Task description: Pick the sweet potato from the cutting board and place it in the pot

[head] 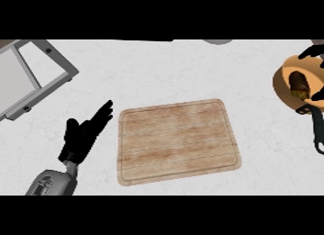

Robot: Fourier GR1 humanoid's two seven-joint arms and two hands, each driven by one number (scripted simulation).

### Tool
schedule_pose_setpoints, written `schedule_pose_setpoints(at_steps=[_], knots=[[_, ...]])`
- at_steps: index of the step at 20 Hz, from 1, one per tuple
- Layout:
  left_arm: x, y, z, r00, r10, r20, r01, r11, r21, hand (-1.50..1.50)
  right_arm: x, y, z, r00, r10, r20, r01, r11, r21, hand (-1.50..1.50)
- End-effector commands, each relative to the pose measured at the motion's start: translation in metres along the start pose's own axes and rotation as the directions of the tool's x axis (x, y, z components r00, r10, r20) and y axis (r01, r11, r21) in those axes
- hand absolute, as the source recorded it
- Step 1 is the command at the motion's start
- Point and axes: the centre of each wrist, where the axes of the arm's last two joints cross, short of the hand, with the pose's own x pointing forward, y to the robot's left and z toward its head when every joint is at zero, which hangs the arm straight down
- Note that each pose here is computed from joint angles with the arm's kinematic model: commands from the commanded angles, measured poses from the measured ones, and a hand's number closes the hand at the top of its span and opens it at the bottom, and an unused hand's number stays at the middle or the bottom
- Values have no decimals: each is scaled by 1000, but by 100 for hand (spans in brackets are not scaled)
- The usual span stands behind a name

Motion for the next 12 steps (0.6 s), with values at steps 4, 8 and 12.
schedule_pose_setpoints(at_steps=[4, 8, 12], knots=[[-3, -3, 6, 1000, 14, -21, -14, 1000, 9, 0, 16, -2, -9, 859, -427, 281, 485, 855, -186, -150], [-11, -12, 6, 1000, 12, -15, -12, 1000, -4, 0, 3, -33, 4, 714, -608, 347, 698, 656, -287, -150], [-6, -7, -1, 1000, 17, 0, -17, 1000, 9, 0, -23, -58, 27, 622, -689, 372, 777, 484, -403, -150]])
